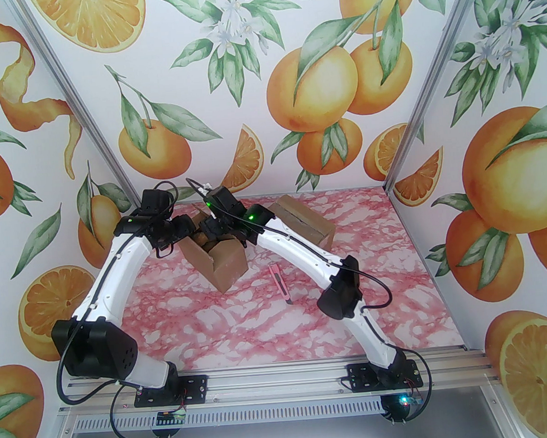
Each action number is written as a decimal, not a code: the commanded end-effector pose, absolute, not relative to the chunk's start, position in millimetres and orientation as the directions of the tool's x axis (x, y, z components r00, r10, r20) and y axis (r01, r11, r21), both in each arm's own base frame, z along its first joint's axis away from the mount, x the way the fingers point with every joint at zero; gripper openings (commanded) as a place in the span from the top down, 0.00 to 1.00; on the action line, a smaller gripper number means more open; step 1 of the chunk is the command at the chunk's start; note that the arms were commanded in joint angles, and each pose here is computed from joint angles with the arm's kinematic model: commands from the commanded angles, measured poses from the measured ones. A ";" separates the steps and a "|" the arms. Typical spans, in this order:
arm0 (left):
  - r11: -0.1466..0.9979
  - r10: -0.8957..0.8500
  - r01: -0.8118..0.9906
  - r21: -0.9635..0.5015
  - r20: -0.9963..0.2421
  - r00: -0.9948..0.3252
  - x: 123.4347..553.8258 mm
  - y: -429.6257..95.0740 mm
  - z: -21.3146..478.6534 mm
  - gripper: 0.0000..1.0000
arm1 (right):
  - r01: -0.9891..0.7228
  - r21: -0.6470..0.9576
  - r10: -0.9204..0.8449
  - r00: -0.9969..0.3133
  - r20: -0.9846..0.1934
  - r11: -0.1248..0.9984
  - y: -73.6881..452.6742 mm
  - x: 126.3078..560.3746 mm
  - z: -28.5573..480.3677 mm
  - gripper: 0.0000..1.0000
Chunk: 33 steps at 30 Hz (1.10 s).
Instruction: Unpack the express box
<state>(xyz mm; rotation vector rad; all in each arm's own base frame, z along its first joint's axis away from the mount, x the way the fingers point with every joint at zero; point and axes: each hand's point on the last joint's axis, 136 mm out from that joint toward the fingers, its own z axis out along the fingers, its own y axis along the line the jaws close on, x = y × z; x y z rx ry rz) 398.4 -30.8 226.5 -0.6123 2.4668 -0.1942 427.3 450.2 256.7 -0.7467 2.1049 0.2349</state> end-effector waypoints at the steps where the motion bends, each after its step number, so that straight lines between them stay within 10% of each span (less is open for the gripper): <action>1: 0.879 -0.476 -0.389 -0.276 -0.470 -0.743 400.8 -33.3 211.4 0.32 | -0.572 -0.157 -0.474 -0.460 -0.751 0.805 440.2 431.9 243.1 0.20; 22: 0.934 -0.323 -0.200 -0.296 -0.459 -0.828 414.9 -57.7 212.9 0.99 | -0.525 0.167 -0.300 -0.688 -0.661 0.834 414.7 441.6 227.0 0.65; 33: 0.951 -0.229 -0.036 -0.307 -0.619 -0.751 425.5 -65.4 258.5 1.00 | -0.452 0.511 -0.071 -0.796 -0.602 0.731 412.6 435.1 235.6 0.76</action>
